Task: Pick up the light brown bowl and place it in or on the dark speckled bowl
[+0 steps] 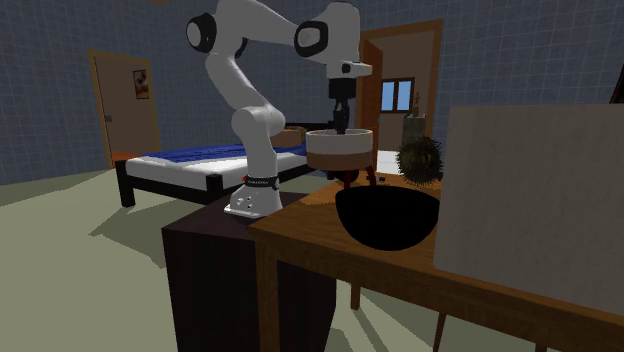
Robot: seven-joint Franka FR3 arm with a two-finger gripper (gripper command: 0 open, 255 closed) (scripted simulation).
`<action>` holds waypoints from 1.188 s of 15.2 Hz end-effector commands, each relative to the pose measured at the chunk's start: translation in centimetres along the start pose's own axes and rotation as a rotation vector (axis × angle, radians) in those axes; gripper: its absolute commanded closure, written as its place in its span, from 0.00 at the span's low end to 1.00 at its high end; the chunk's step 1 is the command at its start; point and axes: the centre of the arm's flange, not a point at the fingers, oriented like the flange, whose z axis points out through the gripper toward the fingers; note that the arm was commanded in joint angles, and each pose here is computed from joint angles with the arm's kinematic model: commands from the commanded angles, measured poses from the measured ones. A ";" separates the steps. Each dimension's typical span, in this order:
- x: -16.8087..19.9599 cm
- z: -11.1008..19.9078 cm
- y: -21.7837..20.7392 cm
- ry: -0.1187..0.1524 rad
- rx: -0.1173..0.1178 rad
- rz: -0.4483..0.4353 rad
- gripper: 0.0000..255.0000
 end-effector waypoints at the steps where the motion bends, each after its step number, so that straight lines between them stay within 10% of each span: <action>1: 0.0 -1.2 0.0 0.000 0.000 0.000 1.00; 18: 9.9 -5.3 12.2 0.000 0.000 0.000 1.00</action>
